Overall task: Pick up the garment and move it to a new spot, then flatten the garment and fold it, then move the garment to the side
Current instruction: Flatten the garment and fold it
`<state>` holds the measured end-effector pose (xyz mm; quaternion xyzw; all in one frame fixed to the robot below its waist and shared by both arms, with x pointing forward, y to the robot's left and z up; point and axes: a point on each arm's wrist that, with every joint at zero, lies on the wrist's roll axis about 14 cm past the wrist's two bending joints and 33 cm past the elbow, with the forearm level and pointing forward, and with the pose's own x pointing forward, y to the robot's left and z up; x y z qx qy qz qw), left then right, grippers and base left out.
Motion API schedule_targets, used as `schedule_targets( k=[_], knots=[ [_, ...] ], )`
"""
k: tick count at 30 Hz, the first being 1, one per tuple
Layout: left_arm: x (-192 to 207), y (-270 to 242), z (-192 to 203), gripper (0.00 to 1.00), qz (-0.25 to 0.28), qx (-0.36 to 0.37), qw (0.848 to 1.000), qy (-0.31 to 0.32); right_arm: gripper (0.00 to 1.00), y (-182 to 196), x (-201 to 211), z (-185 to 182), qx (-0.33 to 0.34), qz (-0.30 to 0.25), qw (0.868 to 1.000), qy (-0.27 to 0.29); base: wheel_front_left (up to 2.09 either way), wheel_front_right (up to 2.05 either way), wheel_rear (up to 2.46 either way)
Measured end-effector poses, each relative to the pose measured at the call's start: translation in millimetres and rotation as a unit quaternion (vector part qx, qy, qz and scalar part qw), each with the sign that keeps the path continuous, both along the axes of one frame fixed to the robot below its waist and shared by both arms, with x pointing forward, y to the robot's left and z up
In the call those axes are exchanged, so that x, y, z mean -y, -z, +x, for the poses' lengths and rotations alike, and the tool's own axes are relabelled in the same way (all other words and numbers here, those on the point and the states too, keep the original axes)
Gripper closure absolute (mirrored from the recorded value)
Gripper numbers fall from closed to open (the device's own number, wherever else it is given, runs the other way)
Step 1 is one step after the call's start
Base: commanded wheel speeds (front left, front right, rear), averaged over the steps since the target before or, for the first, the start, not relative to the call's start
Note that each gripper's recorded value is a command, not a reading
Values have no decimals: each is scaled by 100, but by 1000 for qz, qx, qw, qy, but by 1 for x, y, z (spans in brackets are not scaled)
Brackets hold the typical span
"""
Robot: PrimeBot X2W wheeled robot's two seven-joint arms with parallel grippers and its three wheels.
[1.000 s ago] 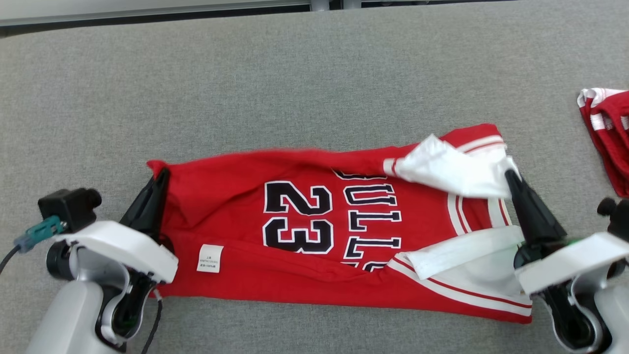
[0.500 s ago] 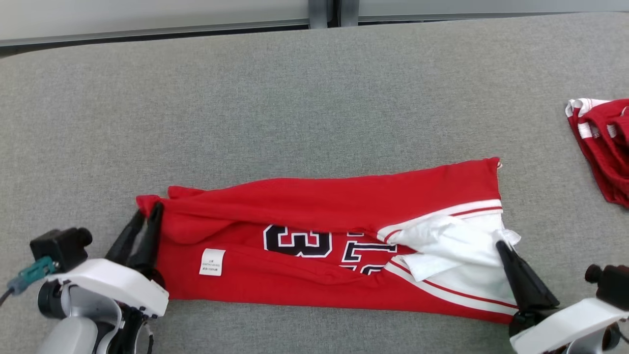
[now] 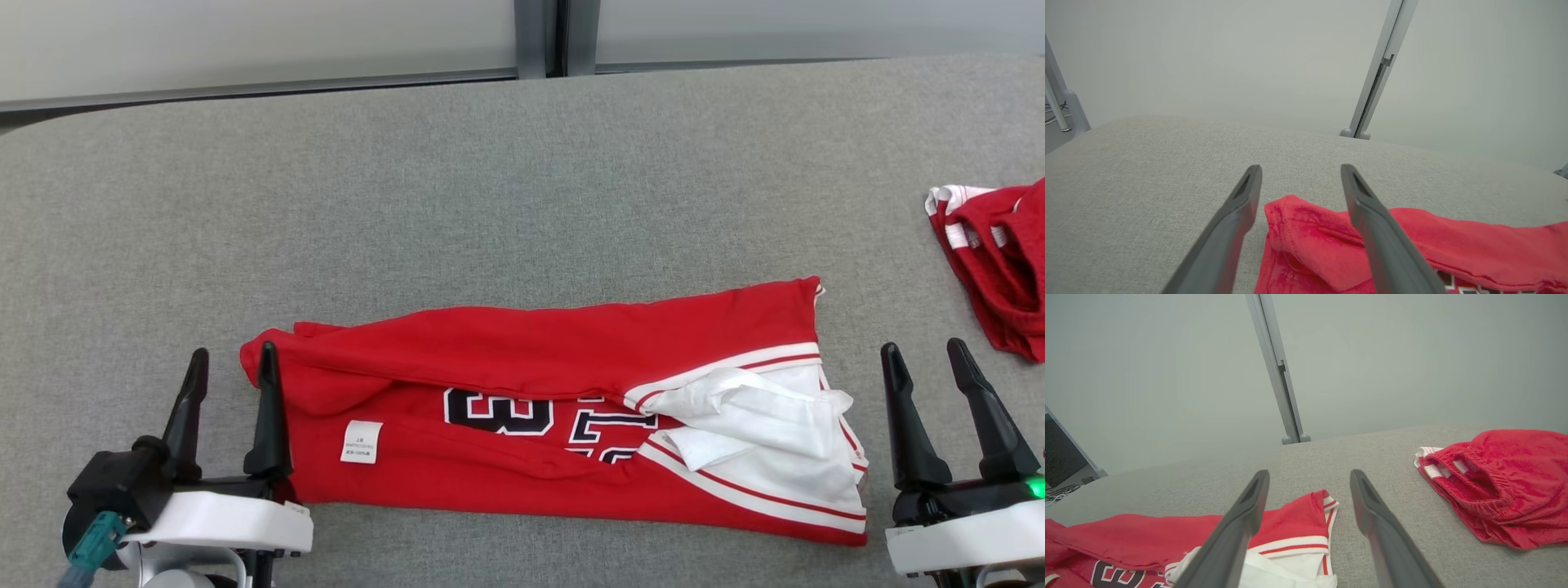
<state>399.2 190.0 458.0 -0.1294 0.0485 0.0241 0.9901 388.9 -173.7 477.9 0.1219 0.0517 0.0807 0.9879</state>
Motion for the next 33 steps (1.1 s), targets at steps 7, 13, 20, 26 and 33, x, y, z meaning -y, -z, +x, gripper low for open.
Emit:
schedule_targets(
  k=[7,13,20,26,33],
  knots=[
    [6,-27,-10,0,34,42,999,1,0,-23,-3,-5,28,-36,999,-1,0,0,0],
    [9,-30,-22,0,59,43,997,14,0,-23,-7,-17,22,-40,999,-4,0,0,0],
    [10,-28,-24,0,78,32,996,23,0,-23,-9,-20,20,-39,999,-5,0,0,0],
    [10,-28,-24,0,80,27,996,23,0,-22,-6,-21,18,-41,999,-1,0,0,0],
    [11,-27,-22,0,80,26,996,25,0,-8,0,-20,-8,-44,999,5,0,0,0]
  ],
)
